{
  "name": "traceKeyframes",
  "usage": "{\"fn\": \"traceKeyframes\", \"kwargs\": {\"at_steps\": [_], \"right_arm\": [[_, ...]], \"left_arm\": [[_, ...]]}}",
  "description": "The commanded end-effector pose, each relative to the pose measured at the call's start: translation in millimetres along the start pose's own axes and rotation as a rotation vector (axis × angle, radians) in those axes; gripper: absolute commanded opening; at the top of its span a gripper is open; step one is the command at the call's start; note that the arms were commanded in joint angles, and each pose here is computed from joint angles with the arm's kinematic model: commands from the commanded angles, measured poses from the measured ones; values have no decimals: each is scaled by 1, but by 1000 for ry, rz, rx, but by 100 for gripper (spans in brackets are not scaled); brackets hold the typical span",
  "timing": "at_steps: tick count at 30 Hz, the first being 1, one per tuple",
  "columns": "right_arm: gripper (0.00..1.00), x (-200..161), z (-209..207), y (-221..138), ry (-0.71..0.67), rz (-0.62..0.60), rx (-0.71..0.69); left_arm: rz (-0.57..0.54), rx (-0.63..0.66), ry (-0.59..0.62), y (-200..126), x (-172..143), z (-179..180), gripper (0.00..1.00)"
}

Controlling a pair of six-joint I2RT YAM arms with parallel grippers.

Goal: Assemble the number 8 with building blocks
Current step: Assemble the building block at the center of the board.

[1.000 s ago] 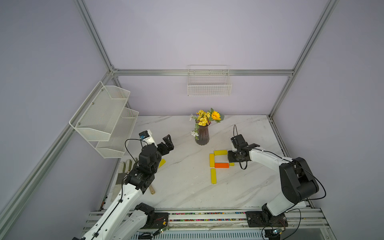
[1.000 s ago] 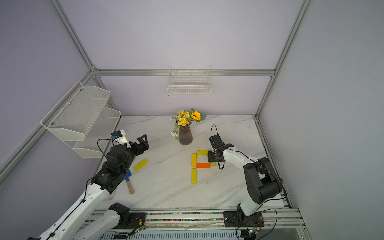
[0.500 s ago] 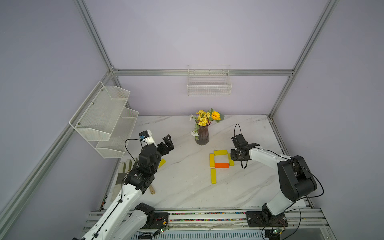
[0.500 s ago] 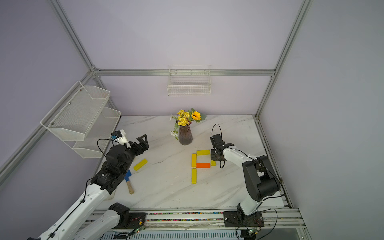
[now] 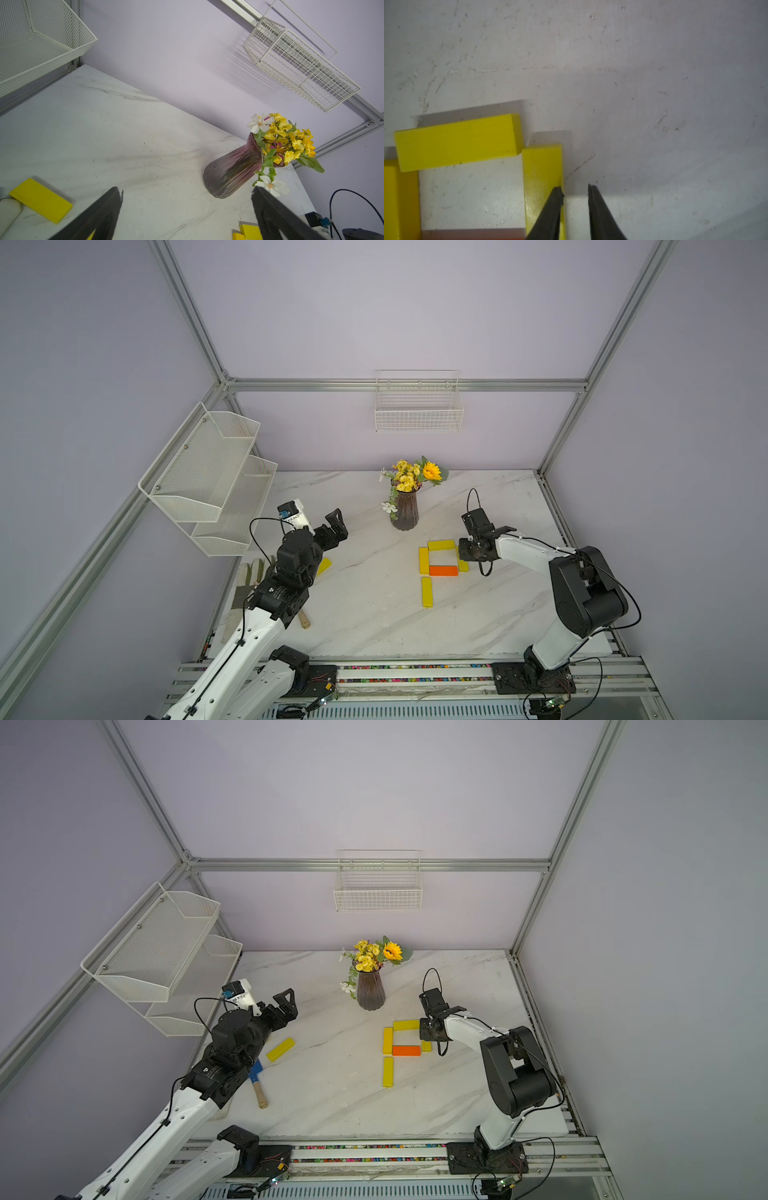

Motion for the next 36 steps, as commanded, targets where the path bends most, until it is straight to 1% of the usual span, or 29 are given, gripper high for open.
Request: {"fn": "traceKeyframes", "kwargs": {"at_steps": [1,5,13,19,23,33,36], "right_arm": [[29,0,0,4,8,0,22],[29,-2,-1,0,16,-7,21],[29,2,-9,-14,48,-69,-41],[29,-4,-10,0,42,-17,-44],[29,-8,-8,6,44,-5,-17],[29,-14,-5,8,41,10,32],[29,-15,-6,6,47,6,28]], "left_arm": [[-34,-36,-14,-4,6,-4,100],[-38,-34,-15,-5,7,-4,100],[-35,-36,-15,-5,6,-4,100],[-39,-35,-14,-6,7,-4,100],[-41,-34,-15,-6,7,-3,100],[-39,-39,-17,-6,7,-5,100],[-40,-40,-19,-6,8,-5,100]]}}
Point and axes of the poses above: each gripper's point midway between its finger pads, its own y axis out along the fingers, its own z axis along the line the jaws close on, x = y × z, the point moved 10 cm from there along -y, back along the fingers, and after that the axes turned 7 degrees about -y, right-handed, at the moved point
